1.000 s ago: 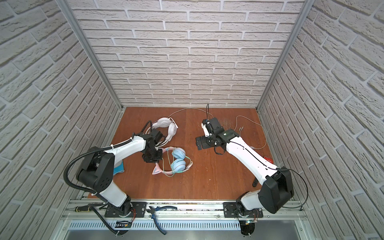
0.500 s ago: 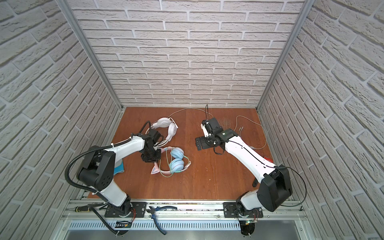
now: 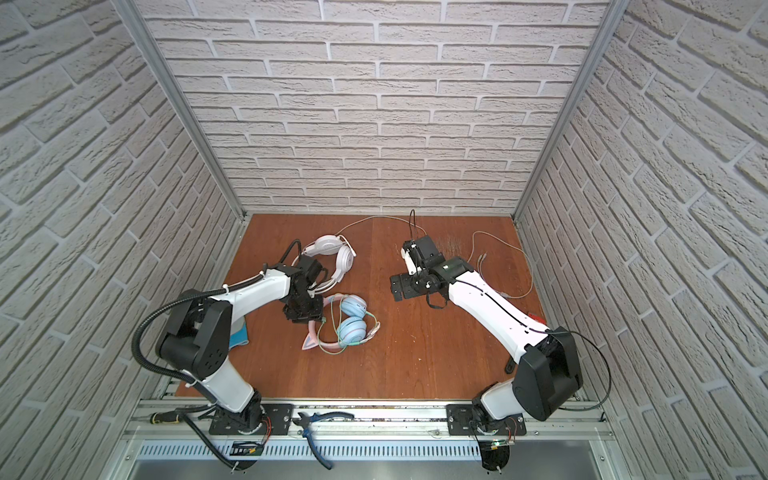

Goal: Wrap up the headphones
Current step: 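Release the pink headphone with the left gripper while the right gripper rises away, then move the left gripper to the white headphone and grasp its headband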

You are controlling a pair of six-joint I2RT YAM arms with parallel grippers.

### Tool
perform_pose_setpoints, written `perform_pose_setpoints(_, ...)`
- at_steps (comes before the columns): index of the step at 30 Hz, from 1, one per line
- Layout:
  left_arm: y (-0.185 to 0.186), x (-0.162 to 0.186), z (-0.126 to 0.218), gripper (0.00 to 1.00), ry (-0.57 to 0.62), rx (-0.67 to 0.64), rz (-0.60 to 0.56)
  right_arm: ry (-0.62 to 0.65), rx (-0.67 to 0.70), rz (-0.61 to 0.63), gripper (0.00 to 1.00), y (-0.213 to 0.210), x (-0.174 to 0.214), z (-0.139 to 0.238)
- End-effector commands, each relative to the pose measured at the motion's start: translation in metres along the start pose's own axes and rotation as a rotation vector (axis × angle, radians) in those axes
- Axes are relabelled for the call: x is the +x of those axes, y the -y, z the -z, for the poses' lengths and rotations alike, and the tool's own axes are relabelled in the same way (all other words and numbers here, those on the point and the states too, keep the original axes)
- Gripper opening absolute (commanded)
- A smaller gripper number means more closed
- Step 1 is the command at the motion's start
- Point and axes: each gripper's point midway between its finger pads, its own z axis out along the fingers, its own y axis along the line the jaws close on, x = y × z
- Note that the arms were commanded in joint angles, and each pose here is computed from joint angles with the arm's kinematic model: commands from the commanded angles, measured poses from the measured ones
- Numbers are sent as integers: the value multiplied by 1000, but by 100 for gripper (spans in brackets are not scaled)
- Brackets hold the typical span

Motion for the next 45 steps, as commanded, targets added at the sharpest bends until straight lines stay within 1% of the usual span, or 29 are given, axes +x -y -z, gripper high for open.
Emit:
perform_pose_setpoints(1, 4, -3, 5, 50, -10, 21, 13, 28, -15, -1, 100, -3, -10, 2)
perform_pose_setpoints(10, 1, -11, 24, 69, 23, -16, 10, 30, -13, 4, 100, -3, -10, 2)
perform_pose_setpoints(16, 2, -22, 45, 80, 78, -26, 8, 34, -11, 4, 100, -2, -9, 3)
perform_pose_setpoints(23, -3, -45, 75, 87, 167, -14, 36, 38, -4, 7, 100, 0, -7, 4)
perform_pose_setpoints(24, -5, -49, 79, 90, 179, -8, 43, 39, -3, 8, 100, 0, -7, 4)
perform_pose_setpoints(25, -6, -54, 83, 95, 193, 5, 52, 40, 0, 7, 100, 1, -6, 4)
perform_pose_setpoints(26, -9, -60, 87, 97, 204, 14, 62, 43, -2, 7, 100, 1, -6, 4)
perform_pose_setpoints(30, -21, -81, 96, 98, 237, 35, 90, 53, -16, 5, 100, -1, -4, 2)
perform_pose_setpoints(34, -35, -99, 93, 98, 244, 30, 113, 86, -68, -16, 100, -8, -4, -2)
perform_pose_setpoints(36, -40, -111, 91, 98, 251, 50, 129, 107, -93, -30, 100, -10, -5, -4)
perform_pose_setpoints(39, -46, -129, 84, 98, 254, 78, 153, 115, -120, -43, 100, -14, -3, -8)
perform_pose_setpoints(42, -47, -141, 74, 98, 241, 86, 161, 101, -118, -49, 100, -13, 0, -11)
perform_pose_setpoints(45, -51, -147, 58, 93, 192, 87, 199, 98, -110, -55, 100, -12, 1, -12)
